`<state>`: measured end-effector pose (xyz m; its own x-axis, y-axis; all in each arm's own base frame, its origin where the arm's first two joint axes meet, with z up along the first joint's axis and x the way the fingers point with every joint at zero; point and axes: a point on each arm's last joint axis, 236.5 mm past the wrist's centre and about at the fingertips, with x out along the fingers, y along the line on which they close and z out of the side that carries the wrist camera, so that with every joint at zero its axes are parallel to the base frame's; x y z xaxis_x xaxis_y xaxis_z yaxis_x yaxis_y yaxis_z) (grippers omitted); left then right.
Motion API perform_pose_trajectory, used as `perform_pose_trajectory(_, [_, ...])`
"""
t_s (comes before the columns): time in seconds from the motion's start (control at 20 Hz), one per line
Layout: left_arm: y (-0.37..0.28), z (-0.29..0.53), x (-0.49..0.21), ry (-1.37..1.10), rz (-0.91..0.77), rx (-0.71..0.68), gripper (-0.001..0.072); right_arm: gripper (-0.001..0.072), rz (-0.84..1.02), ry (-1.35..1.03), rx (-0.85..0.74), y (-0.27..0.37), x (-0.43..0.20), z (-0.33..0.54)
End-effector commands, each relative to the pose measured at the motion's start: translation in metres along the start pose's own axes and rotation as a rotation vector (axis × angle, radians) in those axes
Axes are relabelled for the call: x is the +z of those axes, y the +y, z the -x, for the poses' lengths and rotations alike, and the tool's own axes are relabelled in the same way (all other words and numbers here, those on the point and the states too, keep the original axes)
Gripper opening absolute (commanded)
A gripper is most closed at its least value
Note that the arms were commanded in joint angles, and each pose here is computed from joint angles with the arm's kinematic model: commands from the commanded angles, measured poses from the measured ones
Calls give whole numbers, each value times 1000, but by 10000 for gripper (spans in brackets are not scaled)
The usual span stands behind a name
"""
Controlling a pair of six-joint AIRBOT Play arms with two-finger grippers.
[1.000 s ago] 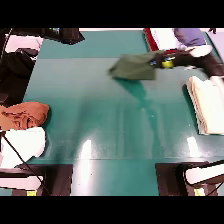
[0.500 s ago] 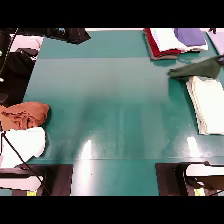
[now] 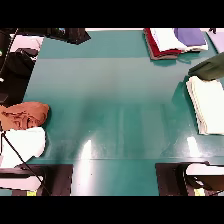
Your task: Fold the shirts.
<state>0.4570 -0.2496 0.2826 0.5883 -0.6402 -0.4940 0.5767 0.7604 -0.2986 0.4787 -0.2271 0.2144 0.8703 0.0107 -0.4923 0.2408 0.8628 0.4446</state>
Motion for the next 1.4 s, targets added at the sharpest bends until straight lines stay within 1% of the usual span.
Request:
perform_pose_trajectory(0.0, [0, 0, -1, 5, -2, 0, 26, 18, 51, 9, 31, 20, 12, 23])
perform_pose_trajectory(0.1, [0, 0, -4, 16, -3, -1, 26, 18, 66, 25, 29, 25, 9, 32])
perform_pose_trajectory(0.3, [-1, 0, -8, 32, -4, -3, 26, 18, 146, 104, -78, 11, -8, 51])
perform_pose_trajectory(0.5, [-1, 0, -8, 33, -12, -3, 26, 18, 159, 220, -149, -6, -33, 76])
perform_pose_trajectory(0.65, [-1, 0, -8, 34, -13, -3, 26, 18, 115, 296, -219, -31, -60, 93])
perform_pose_trajectory(0.85, [-1, 0, -8, 33, -31, -4, 26, 20, 39, 451, -356, -80, -125, 114])
perform_pose_trajectory(0.9, [-1, 0, -8, 33, -31, -4, 26, 31, 15, 488, -381, -90, -143, 119])
perform_pose_trajectory(0.95, [-1, 0, -8, 33, -31, -3, 26, 83, -11, 526, -402, -99, -160, 125])
perform_pose_trajectory(1.05, [-1, 0, -8, 33, -31, -4, 26, 491, -73, 585, -435, -115, -190, 137])
perform_pose_trajectory(1.1, [-1, 0, -8, 33, -31, -4, 26, 599, -101, 600, -442, -119, -201, 143])
perform_pose_trajectory(1.2, [-1, 0, -8, 33, -32, -4, 26, 608, -155, 569, -470, -124, -200, 158])
perform_pose_trajectory(1.35, [-1, 0, -8, 34, -38, -4, 26, 607, -110, 426, -513, -115, -155, 180])
